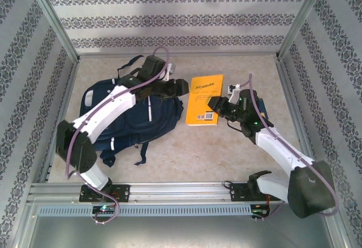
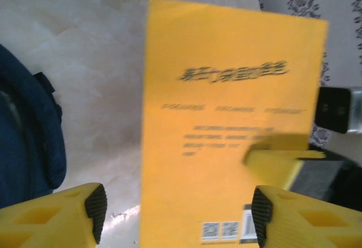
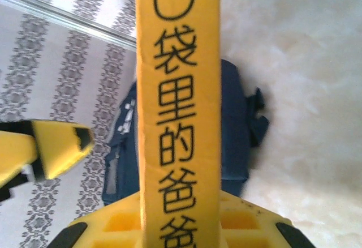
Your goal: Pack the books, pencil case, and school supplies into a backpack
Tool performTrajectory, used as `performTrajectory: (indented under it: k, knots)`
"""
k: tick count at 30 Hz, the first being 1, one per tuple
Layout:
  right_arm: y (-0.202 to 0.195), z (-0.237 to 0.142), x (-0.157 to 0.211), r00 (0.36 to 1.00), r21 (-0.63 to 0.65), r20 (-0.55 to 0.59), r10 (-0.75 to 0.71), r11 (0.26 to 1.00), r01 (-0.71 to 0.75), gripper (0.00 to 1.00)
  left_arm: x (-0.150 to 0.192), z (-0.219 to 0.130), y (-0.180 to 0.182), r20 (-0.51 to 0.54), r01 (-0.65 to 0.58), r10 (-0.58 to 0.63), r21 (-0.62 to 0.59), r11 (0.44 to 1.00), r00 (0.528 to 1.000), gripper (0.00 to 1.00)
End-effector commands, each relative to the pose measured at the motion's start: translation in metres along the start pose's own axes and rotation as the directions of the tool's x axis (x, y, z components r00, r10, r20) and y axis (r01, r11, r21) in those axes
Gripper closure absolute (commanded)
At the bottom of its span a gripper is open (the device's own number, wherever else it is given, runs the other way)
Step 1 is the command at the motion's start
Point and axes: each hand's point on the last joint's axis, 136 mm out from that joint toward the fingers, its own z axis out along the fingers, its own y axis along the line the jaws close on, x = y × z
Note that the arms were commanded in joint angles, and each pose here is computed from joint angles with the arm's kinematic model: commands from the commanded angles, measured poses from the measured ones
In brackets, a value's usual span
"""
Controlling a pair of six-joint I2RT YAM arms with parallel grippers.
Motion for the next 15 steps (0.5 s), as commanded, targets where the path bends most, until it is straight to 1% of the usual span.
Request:
performTrajectory:
  k: [1, 3, 4, 5, 7, 10, 15]
  knots:
    - [0.068, -0.02, -0.014, 0.989, -0.167, 0.056, -0.14, 0.975, 0.148, 1.0, 0.0, -0.026, -0.008, 0.051, -0.044, 0.039, 0.104, 0.994, 0.998, 0.2]
    - [0.097, -0.03, -0.011, 0.984, -0.27, 0.059, -0.17, 0.946, 0.179, 1.0, 0.001, -0.045, -0.019, 0.103, -0.063, 0.043, 0.206, 0.976, 0.994, 0.1]
    - [0.108, -0.034, -0.009, 0.982, -0.31, 0.057, -0.178, 0.932, 0.187, 1.0, 0.001, -0.053, -0.025, 0.125, -0.072, 0.041, 0.253, 0.965, 0.991, 0.0]
    - [0.119, -0.037, -0.006, 0.98, -0.342, 0.048, -0.191, 0.919, 0.195, 1.0, 0.001, -0.061, -0.032, 0.145, -0.082, 0.039, 0.302, 0.95, 0.989, 0.0]
    - [0.139, -0.043, 0.002, 0.975, -0.401, 0.03, -0.221, 0.89, 0.214, 1.0, 0.003, -0.074, -0.042, 0.166, -0.097, 0.038, 0.365, 0.926, 0.985, 0.0]
    - [0.165, -0.054, 0.013, 0.968, -0.483, 0.025, -0.248, 0.845, 0.229, 1.0, 0.01, -0.088, -0.058, 0.177, -0.132, 0.056, 0.453, 0.882, 0.983, 0.0]
    - [0.199, -0.073, 0.03, 0.959, -0.584, 0.02, -0.282, 0.775, 0.24, 1.0, 0.015, -0.103, -0.074, 0.199, -0.154, 0.05, 0.549, 0.822, 0.979, 0.03]
